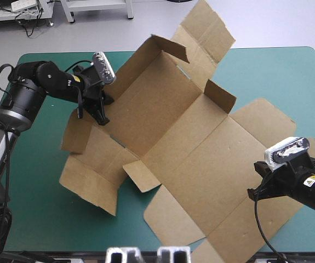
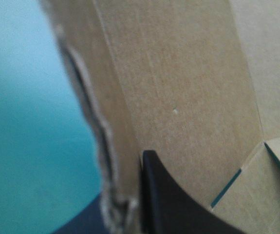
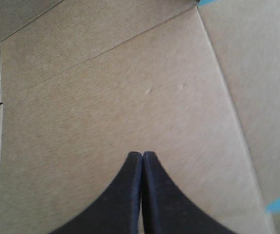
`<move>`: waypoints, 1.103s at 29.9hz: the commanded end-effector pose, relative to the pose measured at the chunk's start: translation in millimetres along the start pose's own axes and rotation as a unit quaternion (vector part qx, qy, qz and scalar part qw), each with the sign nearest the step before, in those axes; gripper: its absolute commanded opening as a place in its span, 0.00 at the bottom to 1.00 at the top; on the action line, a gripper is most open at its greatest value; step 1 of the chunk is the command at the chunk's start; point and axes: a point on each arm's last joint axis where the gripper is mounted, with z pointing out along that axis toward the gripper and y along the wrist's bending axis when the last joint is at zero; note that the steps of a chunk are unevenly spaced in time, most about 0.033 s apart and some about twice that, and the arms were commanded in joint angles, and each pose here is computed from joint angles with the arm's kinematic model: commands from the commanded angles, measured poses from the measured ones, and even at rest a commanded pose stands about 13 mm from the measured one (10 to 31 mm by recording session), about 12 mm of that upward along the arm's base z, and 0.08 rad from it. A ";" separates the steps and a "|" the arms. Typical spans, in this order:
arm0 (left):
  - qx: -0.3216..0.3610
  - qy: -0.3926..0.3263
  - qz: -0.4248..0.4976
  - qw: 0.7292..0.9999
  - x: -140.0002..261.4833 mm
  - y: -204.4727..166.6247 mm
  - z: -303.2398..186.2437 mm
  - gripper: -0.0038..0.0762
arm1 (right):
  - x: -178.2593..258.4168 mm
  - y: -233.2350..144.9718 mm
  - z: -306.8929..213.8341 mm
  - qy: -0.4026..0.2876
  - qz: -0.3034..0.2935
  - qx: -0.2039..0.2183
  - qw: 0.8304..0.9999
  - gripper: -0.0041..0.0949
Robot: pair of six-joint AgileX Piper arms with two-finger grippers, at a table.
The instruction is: Fold the box
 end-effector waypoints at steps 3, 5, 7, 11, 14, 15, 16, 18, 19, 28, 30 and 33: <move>-0.125 -0.042 0.134 0.982 -52.9 -19.2 -42.9 0.03 | -23.2 0.5 -14.8 -0.064 -0.007 0.012 0.998 0.02; -0.155 -0.013 0.185 0.970 -60.7 -28.3 -41.7 0.03 | -29.3 1.2 -20.7 -0.076 -0.017 0.017 0.997 0.02; -0.189 0.017 0.231 0.954 -68.9 -37.4 -40.7 0.03 | -38.0 1.7 -28.8 -0.095 -0.025 0.024 0.995 0.02; -0.247 0.023 0.274 0.929 -86.9 -53.6 -42.7 0.03 | -56.3 3.9 -46.0 -0.144 -0.032 0.035 0.988 0.02; -0.270 0.004 0.292 0.917 -97.7 -64.1 -44.2 0.03 | -69.6 4.9 -56.8 -0.170 -0.039 0.040 0.984 0.02; -0.275 -0.001 0.298 0.914 -100.3 -66.9 -43.8 0.03 | -73.7 4.4 -58.9 -0.173 -0.042 0.041 0.983 0.02; -0.278 0.001 0.308 0.910 -101.0 -69.6 -41.6 0.03 | -77.6 3.9 -60.6 -0.175 -0.043 0.041 0.983 0.02; -0.277 0.008 0.301 0.913 -98.4 -71.9 -35.2 0.03 | -83.8 2.2 -61.6 -0.177 -0.045 0.042 0.982 0.02; -0.271 0.011 0.290 0.918 -95.8 -73.3 -30.1 0.03 | -86.8 0.8 -60.6 -0.177 -0.044 0.041 0.982 0.02; -0.342 -0.009 0.302 0.890 -63.0 -84.8 29.0 0.03 | -98.1 -17.4 -29.3 -0.137 -0.027 0.023 0.990 0.02; -0.365 -0.022 0.298 0.882 -55.6 -86.8 37.8 0.03 | -101.4 -20.9 -24.7 -0.132 -0.031 0.022 0.990 0.02; -0.382 -0.061 0.238 0.891 -44.0 -83.5 48.0 0.03 | -110.0 -24.9 -22.5 -0.133 -0.040 0.022 0.990 0.02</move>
